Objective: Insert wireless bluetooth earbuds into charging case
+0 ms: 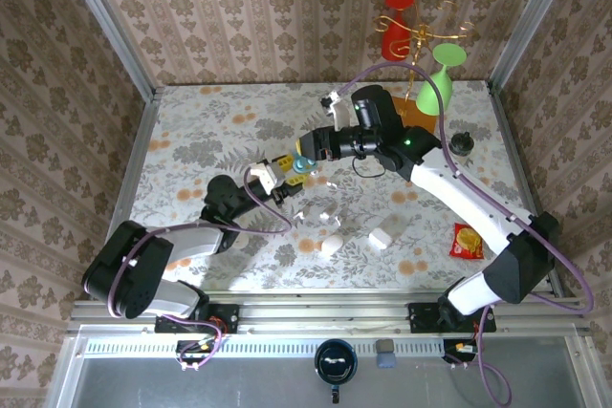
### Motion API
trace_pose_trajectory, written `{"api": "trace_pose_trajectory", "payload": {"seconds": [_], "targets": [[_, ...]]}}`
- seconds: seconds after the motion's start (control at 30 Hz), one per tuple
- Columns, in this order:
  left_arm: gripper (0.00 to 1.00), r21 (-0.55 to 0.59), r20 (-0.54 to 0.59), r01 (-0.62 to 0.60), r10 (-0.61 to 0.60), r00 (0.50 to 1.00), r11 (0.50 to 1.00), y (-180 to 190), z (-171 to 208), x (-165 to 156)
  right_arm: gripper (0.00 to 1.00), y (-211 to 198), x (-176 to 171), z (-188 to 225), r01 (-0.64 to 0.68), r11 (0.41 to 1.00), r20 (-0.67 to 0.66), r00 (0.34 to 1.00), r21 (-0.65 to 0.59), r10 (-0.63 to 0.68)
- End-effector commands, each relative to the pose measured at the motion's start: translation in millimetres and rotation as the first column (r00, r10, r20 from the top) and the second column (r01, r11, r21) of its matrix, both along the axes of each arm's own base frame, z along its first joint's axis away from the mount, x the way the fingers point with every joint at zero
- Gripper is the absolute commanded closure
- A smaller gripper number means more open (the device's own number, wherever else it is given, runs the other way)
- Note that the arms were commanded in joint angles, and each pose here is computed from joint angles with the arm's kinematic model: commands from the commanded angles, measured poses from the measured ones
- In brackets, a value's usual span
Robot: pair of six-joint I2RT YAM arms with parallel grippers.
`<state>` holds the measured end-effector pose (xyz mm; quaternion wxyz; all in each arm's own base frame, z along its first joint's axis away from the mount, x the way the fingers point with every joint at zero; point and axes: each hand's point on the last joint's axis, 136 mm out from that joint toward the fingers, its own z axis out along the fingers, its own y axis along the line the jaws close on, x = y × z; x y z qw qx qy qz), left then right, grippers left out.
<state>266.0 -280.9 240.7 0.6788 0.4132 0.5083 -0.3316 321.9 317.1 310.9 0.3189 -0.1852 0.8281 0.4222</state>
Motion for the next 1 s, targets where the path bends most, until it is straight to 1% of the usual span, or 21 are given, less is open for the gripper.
{"api": "trace_pose_trajectory", "payload": {"seconds": [0.0, 0.07, 0.17, 0.3, 0.37, 0.43, 0.47, 0.57, 0.67, 0.7, 0.87, 0.97], "targets": [[0.77, -0.077, 0.027, -0.022, 0.024, 0.999, 0.997, 6, 25, -2, 0.51, -7, -6, -3, 0.007, 1.0, -0.005, 1.0, -0.017, -0.007], [0.77, -0.083, 0.012, -0.026, 0.027, 1.0, 0.996, 5, 25, 0, 0.51, -9, -8, 1, 0.012, 1.0, -0.004, 1.0, 0.002, -0.012], [0.77, -0.086, 0.003, -0.024, 0.025, 1.0, 0.996, 5, 24, 1, 0.5, -10, -12, 11, 0.009, 0.998, -0.007, 1.0, 0.064, -0.009], [0.77, -0.109, -0.004, -0.026, 0.026, 1.0, 0.994, 6, 31, 1, 0.5, -15, -10, 15, 0.04, 0.992, -0.041, 0.999, 0.12, -0.035], [0.77, -0.125, -0.012, -0.033, 0.031, 0.999, 0.992, 8, 36, 2, 0.45, -22, -11, 26, 0.065, 0.981, -0.062, 0.997, 0.182, -0.054], [0.77, -0.156, -0.033, -0.049, 0.044, 0.998, 0.987, 11, 43, 4, 0.38, -26, -4, 26, 0.111, 0.962, -0.13, 0.988, 0.251, -0.08], [0.77, -0.175, -0.05, -0.055, 0.047, 0.998, 0.983, 12, 47, 5, 0.35, -28, -2, 23, 0.128, 0.951, -0.168, 0.982, 0.282, -0.082], [0.77, -0.225, -0.088, -0.047, 0.027, 0.996, 0.973, 12, 59, 6, 0.31, -28, 2, 18, 0.141, 0.916, -0.261, 0.964, 0.375, -0.041], [0.77, -0.248, -0.092, -0.031, 0.008, 0.996, 0.968, 11, 68, 3, 0.32, -23, 0, 16, 0.139, 0.894, -0.315, 0.949, 0.427, 0.002], [0.77, -0.252, -0.092, -0.028, 0.005, 0.996, 0.967, 11, 70, 3, 0.33, -19, 4, 7, 0.145, 0.888, -0.344, 0.939, 0.436, 0.015], [0.77, -0.265, -0.094, -0.016, -0.009, 0.996, 0.964, 9, 75, 2, 0.36, -4, 2, 5, 0.121, 0.847, -0.384, 0.917, 0.517, 0.104], [0.77, -0.268, -0.116, -0.021, -0.011, 0.993, 0.963, 8, 72, 5, 0.37, 4, 1, 0, 0.113, 0.848, -0.409, 0.904, 0.518, 0.129]]}}
